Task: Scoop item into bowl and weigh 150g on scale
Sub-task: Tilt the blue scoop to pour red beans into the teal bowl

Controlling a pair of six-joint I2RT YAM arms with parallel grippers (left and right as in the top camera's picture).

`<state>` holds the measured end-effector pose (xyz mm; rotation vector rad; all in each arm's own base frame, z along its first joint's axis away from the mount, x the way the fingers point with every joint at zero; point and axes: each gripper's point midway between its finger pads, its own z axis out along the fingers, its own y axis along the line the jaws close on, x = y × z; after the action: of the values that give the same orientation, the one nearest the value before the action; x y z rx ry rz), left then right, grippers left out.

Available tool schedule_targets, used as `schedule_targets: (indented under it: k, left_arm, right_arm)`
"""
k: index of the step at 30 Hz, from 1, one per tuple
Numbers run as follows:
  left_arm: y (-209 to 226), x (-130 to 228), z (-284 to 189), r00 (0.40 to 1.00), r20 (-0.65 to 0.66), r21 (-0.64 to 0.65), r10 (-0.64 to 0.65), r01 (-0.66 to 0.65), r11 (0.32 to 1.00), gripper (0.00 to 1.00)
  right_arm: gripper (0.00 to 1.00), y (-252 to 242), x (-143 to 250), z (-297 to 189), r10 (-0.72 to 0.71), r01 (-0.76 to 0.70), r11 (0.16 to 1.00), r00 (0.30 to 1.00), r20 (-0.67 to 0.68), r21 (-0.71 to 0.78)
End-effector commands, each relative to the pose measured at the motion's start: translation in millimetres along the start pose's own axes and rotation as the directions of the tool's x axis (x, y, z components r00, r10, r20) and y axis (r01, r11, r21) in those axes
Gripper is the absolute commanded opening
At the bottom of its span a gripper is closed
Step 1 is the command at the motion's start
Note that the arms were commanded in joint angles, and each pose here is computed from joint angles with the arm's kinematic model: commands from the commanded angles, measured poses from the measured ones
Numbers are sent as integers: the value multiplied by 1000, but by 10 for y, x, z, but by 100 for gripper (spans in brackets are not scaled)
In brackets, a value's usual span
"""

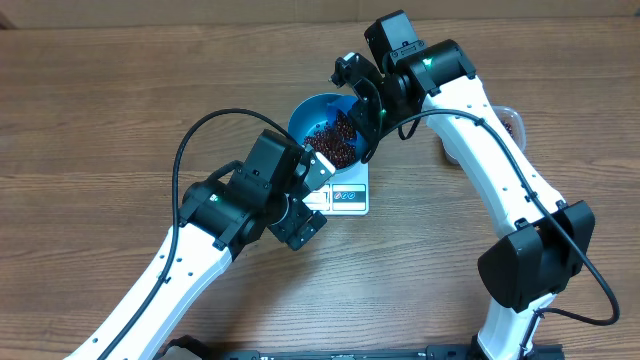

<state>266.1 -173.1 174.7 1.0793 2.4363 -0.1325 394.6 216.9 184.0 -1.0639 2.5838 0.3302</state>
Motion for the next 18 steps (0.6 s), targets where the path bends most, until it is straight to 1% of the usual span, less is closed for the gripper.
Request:
schedule_targets:
  k: [1, 18]
  left_arm:
    - [-12, 8, 5, 1000, 4, 12, 11, -11, 1000, 100]
    - [-12, 8, 5, 1000, 4, 12, 11, -11, 1000, 99]
  right_arm:
    - [4, -44, -107, -137, -23, 21, 999, 999, 42, 45]
    - [4, 35, -209, -98, -119, 114, 981, 993, 23, 154]
